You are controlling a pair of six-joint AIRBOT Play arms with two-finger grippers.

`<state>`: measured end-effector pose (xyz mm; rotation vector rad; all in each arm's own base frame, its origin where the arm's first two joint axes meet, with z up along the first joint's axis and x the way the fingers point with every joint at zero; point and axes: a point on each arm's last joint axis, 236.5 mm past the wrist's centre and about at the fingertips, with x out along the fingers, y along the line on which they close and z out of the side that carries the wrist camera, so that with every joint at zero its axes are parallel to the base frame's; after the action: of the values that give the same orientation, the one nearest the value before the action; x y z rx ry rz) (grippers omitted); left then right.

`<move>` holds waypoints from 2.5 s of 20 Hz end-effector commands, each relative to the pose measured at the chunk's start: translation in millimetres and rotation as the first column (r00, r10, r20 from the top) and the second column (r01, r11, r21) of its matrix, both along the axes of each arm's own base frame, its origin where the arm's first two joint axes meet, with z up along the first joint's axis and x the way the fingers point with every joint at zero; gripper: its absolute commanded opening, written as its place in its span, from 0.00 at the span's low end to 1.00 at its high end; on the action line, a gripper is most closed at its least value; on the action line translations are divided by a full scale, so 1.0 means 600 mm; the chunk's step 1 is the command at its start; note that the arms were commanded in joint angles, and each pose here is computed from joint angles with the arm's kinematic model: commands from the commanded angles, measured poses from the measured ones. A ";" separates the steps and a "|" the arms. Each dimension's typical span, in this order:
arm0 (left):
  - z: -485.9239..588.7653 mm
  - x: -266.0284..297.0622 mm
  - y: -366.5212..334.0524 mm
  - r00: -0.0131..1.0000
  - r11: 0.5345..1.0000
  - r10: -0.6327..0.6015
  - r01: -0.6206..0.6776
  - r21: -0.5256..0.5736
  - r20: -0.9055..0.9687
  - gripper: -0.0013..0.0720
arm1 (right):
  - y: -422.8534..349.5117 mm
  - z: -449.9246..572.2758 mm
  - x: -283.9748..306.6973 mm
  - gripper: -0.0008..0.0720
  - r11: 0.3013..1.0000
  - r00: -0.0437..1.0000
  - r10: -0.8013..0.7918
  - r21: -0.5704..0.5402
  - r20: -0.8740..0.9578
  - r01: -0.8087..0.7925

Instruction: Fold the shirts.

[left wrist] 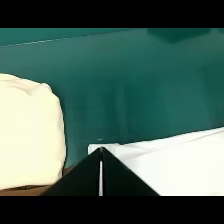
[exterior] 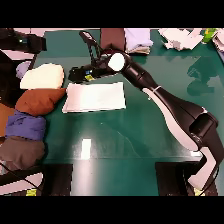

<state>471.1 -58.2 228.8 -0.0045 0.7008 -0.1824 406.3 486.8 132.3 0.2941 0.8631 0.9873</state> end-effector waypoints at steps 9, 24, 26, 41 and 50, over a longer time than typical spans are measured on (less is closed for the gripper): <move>-0.010 -0.024 -0.073 0.994 0.994 -0.104 0.105 0.010 -0.032 0.06 | -0.460 -0.153 0.058 0.79 0.838 0.845 -0.468 -0.434 -0.260 0.331; -0.050 -0.040 -0.084 0.981 0.989 -0.144 0.148 0.027 -0.130 0.06 | -0.315 -0.346 0.059 0.80 0.839 0.753 -0.427 -0.529 -0.501 0.124; -0.050 -0.040 -0.084 0.981 0.989 -0.144 0.149 0.027 -0.131 0.06 | -0.314 -0.357 0.061 0.67 0.815 0.774 -0.434 -0.567 -0.462 0.119; -0.049 -0.080 -0.205 0.939 0.945 -0.320 0.326 0.033 -0.127 0.06 | -0.807 -0.137 0.083 0.03 0.491 0.630 -0.771 -0.717 -0.094 0.495; -0.048 -0.080 -0.206 0.944 0.951 -0.304 0.308 0.014 -0.129 0.06 | -1.204 -0.090 -0.166 0.03 0.046 0.053 -0.999 -0.655 -0.009 0.754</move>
<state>423.1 -180.8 199.7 0.1429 0.8256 -0.4779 361.9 -182.0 75.6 0.4825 1.1394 -0.5464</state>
